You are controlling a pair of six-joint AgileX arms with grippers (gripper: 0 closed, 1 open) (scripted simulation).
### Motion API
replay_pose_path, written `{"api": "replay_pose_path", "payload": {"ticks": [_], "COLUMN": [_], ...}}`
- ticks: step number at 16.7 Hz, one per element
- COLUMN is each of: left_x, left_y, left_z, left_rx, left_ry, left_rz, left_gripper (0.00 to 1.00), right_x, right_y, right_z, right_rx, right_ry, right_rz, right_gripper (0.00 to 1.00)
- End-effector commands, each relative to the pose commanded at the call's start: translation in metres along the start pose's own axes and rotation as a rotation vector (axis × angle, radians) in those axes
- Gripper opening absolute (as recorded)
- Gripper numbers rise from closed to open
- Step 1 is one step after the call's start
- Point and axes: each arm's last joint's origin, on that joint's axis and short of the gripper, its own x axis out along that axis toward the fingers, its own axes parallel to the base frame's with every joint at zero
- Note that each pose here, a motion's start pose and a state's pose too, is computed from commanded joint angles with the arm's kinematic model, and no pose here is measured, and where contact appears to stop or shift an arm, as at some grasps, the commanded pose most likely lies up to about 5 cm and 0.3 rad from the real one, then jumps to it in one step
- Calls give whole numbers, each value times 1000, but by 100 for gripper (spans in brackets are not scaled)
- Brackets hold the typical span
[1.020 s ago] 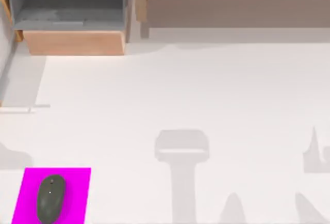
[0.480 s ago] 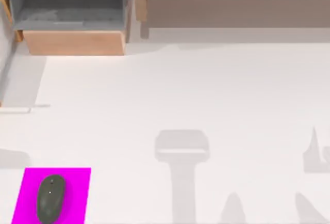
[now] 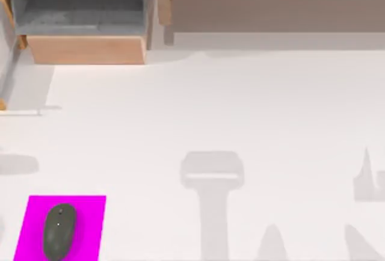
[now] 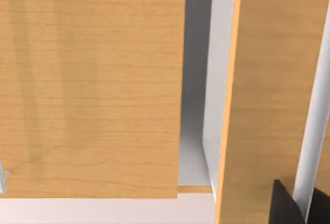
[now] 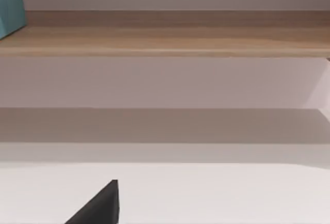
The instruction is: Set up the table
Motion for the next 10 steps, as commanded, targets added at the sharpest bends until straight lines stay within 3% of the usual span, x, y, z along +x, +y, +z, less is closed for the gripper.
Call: {"api": "replay_pose_path", "payload": {"ticks": [4, 10], "left_x": [27, 31], "left_y": [1, -1], "left_z": [1, 1], "left_rx": [0, -6], "left_ry": [3, 2], "left_rz": [1, -8], "left_gripper": [0, 0], "right_x": [0, 0], "right_y": [0, 0], "right_z": [0, 0], "right_rx": [0, 0], "right_ry": [0, 0], "right_rz": [0, 0], "right_gripper": [100, 100]}}
